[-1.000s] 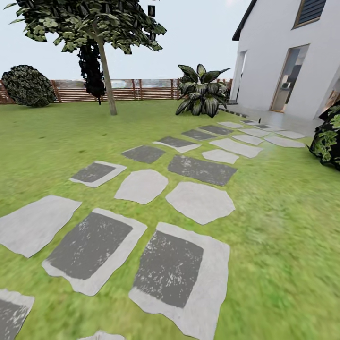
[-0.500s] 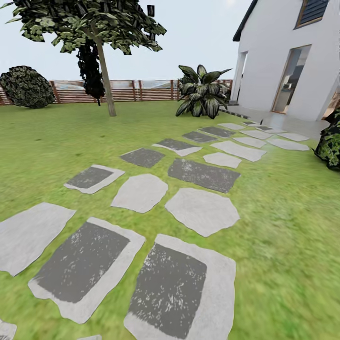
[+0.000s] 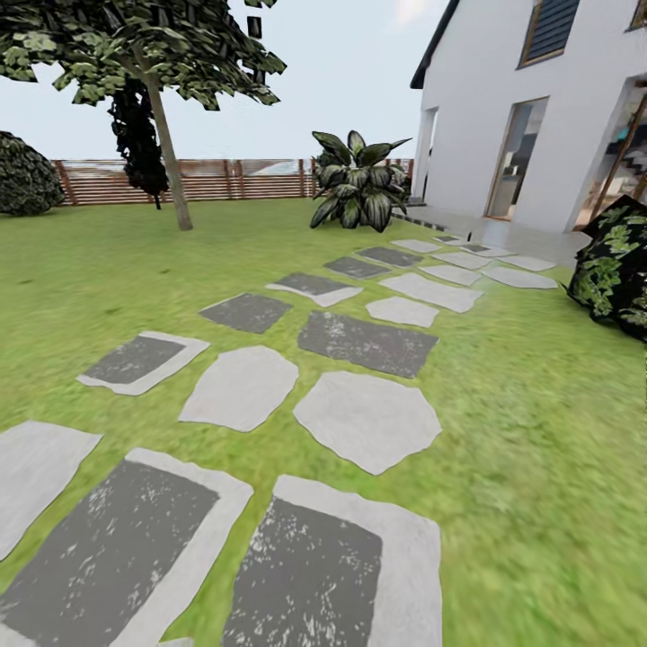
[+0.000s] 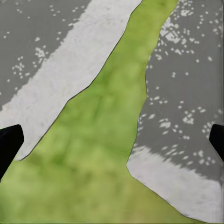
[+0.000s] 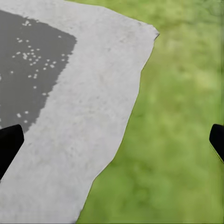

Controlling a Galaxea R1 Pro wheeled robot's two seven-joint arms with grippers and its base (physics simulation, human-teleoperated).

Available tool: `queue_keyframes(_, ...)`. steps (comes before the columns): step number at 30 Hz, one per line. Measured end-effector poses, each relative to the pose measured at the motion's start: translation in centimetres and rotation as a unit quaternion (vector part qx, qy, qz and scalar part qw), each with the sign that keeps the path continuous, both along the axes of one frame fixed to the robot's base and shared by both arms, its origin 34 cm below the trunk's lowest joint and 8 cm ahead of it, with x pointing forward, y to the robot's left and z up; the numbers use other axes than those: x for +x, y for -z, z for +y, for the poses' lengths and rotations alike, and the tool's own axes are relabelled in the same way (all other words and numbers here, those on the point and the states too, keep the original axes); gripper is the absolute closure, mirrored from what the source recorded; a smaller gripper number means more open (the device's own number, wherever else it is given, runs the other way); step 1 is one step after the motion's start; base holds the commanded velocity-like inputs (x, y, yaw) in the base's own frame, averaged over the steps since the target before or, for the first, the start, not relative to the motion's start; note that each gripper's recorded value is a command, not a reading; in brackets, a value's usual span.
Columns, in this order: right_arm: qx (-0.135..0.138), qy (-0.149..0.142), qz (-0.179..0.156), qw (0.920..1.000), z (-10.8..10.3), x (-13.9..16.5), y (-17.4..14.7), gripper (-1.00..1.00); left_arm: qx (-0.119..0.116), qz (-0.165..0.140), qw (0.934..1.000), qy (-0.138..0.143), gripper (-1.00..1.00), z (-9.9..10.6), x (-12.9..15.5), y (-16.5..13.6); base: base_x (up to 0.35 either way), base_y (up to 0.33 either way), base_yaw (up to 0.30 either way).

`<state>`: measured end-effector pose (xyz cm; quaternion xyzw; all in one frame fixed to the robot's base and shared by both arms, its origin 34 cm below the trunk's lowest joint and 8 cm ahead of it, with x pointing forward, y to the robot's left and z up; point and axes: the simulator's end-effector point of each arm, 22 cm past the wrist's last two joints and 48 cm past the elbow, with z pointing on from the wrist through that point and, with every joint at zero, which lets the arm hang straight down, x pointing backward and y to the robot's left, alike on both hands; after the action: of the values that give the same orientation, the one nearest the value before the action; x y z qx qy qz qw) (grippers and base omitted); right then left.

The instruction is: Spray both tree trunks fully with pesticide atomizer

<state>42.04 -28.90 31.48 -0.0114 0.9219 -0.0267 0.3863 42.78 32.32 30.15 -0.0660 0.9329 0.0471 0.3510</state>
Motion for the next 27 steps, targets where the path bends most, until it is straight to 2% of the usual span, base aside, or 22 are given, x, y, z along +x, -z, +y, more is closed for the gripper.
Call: queue_keyframes(27, 0.0, 0.0, 0.0, 1.0, 0.0, 0.0, 0.0, -1.0, 0.0, 0.0, 1.0, 0.0, -1.0, -0.01, -0.01, 0.0, 0.34, 0.0, -0.004)
